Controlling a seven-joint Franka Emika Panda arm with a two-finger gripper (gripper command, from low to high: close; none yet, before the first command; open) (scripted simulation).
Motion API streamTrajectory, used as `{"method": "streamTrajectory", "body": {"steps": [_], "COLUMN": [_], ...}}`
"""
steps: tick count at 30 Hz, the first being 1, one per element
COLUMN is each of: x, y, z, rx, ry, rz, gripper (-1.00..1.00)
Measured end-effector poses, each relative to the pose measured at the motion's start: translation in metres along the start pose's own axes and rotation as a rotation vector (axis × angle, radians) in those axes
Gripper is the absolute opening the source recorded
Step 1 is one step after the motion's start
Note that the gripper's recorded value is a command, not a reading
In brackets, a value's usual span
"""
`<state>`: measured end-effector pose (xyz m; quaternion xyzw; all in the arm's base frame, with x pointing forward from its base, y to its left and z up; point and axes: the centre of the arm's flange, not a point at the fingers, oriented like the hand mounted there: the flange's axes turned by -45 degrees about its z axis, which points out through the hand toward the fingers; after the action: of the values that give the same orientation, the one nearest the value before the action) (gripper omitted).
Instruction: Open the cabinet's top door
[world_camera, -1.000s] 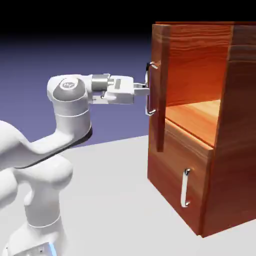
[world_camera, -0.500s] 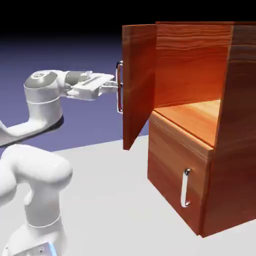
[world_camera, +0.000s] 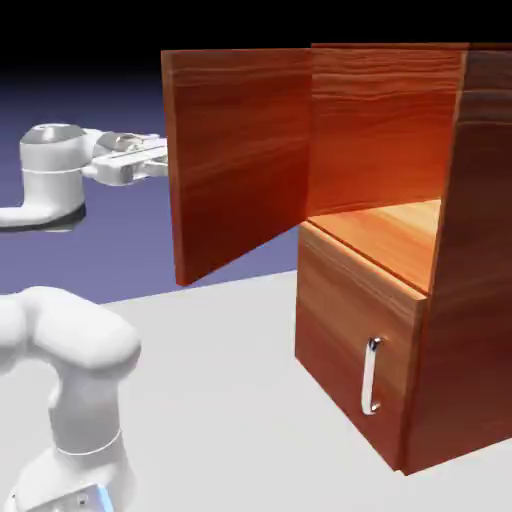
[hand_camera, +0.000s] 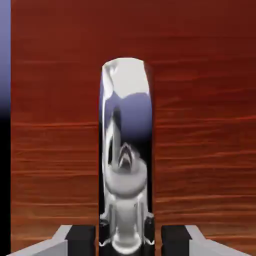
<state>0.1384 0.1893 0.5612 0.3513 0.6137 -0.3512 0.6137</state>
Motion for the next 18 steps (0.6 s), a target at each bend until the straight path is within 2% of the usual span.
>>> {"method": "streamTrajectory", "body": {"steps": [8,18], "x": [0.0,0.0], "y": [0.037,0.083], "z": [-0.069,-0.125], "rx": [0.206,0.394], "ry": [0.0,0.0], "rz": [0.0,0.0], "gripper": [-1.0,-1.0]}}
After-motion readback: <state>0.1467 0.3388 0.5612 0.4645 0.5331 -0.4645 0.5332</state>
